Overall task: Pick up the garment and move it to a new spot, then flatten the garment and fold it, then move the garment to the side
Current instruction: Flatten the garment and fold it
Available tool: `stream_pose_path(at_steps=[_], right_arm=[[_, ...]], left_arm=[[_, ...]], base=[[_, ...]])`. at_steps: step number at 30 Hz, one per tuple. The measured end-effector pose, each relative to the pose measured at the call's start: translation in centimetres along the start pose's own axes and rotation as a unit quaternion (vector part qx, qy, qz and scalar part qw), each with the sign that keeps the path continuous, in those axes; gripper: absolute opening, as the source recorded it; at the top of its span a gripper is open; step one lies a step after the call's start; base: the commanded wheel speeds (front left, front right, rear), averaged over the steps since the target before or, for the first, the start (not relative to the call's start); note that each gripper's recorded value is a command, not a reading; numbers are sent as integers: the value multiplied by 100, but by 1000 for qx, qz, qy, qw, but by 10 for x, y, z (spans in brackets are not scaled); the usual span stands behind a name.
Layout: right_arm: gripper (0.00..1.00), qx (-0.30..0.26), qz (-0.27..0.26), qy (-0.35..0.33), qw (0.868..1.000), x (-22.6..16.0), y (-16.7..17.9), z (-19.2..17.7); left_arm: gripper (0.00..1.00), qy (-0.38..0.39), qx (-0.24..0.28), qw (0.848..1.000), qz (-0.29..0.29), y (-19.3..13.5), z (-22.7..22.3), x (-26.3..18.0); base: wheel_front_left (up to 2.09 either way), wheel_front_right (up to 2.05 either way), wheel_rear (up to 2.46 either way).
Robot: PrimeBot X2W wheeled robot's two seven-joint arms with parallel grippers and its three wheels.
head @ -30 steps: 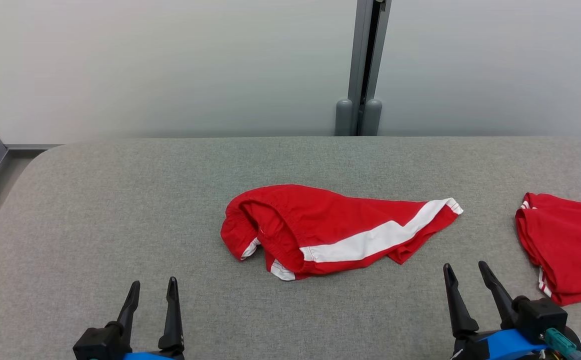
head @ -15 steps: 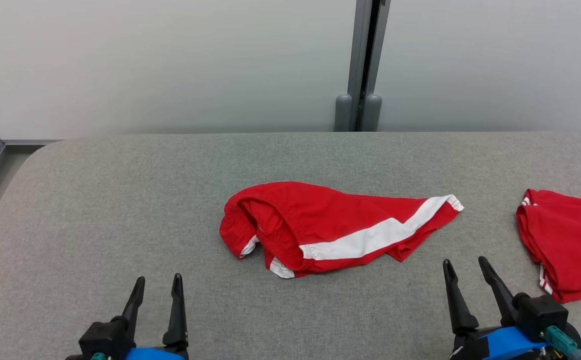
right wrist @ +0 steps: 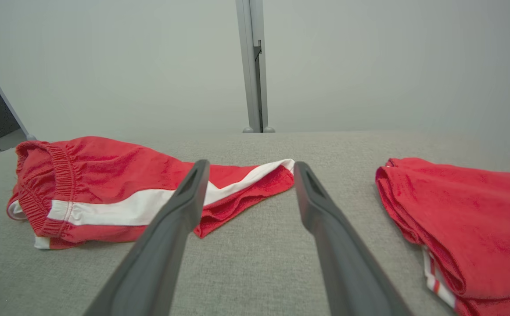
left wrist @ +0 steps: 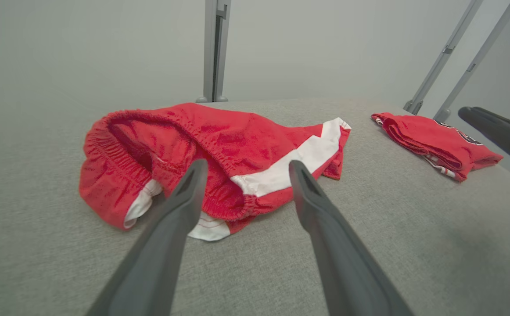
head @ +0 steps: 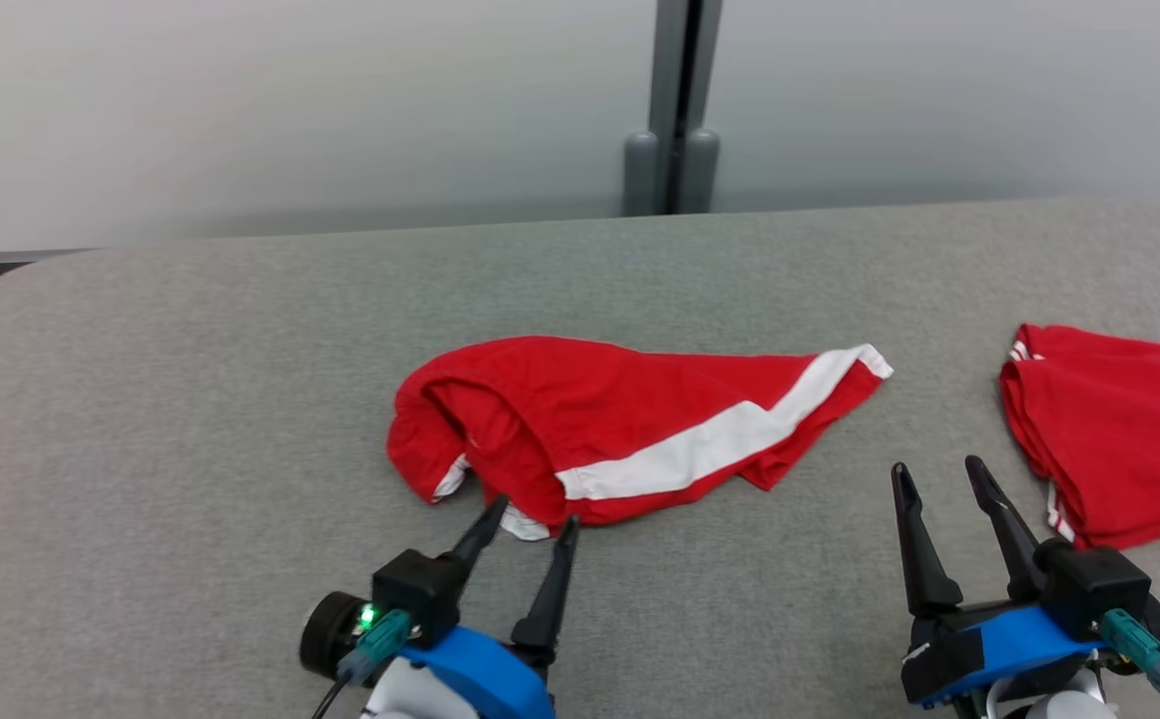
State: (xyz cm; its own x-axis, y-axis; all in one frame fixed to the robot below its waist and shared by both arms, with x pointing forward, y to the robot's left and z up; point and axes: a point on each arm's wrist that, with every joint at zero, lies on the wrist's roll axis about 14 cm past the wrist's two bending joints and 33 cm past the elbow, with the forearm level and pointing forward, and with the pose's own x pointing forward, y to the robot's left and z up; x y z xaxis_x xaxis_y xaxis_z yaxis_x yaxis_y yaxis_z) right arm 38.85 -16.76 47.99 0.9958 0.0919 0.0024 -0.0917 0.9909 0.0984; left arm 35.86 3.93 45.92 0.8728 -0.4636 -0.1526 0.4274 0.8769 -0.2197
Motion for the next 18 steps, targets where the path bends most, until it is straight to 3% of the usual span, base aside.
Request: stream_pose_path(at_steps=[4,17,18], right_arm=[[100,-2,-18,0,1000,-2,-12,0],[100,-14,-83,7,996,-14,-56,-3],[100,-14,-84,7,996,-14,-57,-3]], left_arm=[[100,52,-6,998,-36,-16,-22,21],[100,137,-37,989,-36,-4,-65,63],[80,141,-38,988,-41,-7,-67,64]], base=[[0,0,0],[0,0,0],[0,0,0]])
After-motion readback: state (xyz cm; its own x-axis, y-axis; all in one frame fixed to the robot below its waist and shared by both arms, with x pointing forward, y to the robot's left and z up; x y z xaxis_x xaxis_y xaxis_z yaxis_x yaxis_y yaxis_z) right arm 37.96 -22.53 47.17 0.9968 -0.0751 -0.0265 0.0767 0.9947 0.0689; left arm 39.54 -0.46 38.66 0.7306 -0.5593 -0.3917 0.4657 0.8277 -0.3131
